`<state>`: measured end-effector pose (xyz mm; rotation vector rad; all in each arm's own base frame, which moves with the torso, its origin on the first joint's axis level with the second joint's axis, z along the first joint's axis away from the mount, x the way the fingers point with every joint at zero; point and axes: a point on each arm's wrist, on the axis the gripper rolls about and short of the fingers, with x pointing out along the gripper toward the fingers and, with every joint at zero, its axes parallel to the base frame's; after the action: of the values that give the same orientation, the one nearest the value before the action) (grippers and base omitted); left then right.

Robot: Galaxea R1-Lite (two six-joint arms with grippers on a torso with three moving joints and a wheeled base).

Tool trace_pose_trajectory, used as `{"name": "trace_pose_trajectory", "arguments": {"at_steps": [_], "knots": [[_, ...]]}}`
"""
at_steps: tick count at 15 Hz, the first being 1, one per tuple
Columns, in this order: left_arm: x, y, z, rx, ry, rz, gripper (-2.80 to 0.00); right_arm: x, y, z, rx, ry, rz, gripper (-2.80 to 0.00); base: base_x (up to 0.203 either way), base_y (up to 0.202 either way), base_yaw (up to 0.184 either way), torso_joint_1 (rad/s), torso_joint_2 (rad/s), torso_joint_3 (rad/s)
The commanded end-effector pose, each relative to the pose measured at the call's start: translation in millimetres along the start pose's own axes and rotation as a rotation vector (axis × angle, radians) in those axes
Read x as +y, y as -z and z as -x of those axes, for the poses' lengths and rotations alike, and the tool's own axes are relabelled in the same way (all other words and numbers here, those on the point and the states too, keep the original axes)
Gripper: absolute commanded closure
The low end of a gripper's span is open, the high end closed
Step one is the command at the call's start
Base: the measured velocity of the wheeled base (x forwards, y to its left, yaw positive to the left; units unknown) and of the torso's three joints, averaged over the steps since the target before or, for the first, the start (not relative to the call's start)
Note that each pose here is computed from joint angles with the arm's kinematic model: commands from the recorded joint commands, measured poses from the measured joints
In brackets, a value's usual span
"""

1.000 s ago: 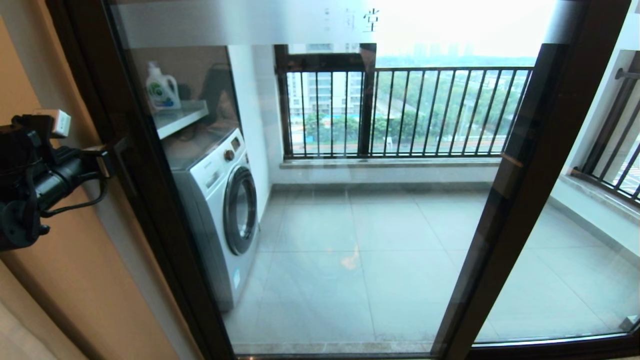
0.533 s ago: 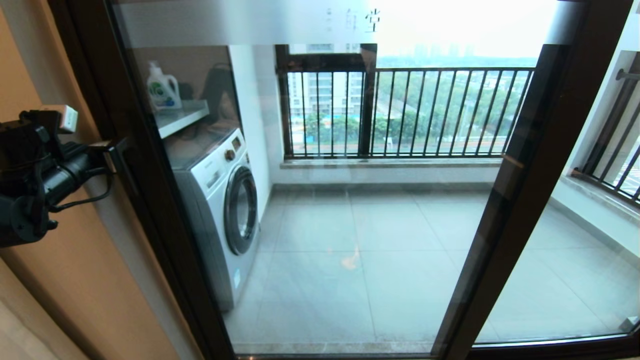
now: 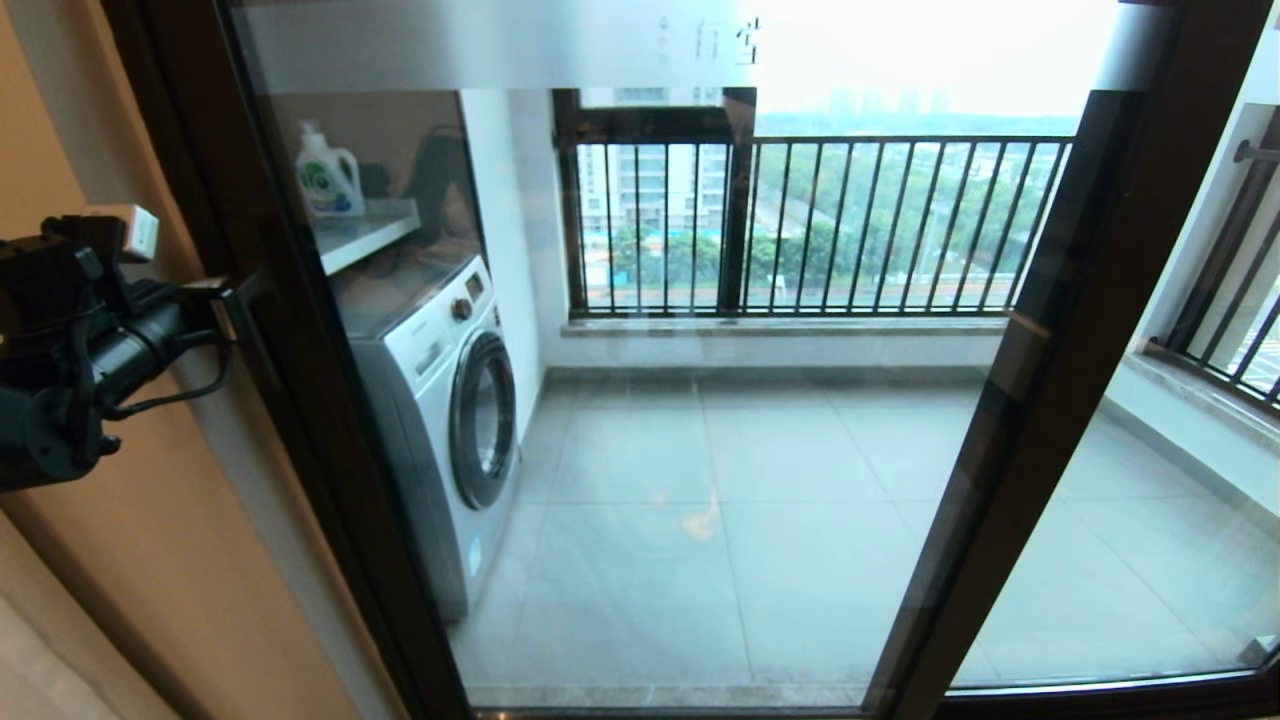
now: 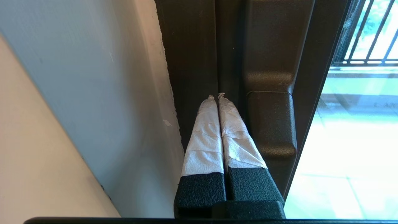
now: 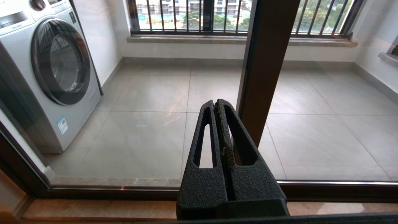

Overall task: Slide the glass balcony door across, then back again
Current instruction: Open the slid door

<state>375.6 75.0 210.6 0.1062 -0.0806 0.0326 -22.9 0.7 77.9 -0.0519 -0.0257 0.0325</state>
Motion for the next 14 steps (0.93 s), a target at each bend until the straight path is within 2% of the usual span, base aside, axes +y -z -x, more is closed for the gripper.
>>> {"name": "trace_pose_trajectory", "arguments": {"at_steps": [1, 14], "knots": [[-7.0, -2, 0, -0.009, 0.026, 0.000, 0.00, 0, 2, -1, 0.010, -0.001, 0.000, 0.00, 0.000, 0.000, 0.000, 0.000, 0.00, 0.000], [-28.5, -6, -3, -0.018, 0.056, 0.005, 0.00, 0, 2, -1, 0.010, -0.001, 0.000, 0.00, 0.000, 0.000, 0.000, 0.000, 0.00, 0.000]]}}
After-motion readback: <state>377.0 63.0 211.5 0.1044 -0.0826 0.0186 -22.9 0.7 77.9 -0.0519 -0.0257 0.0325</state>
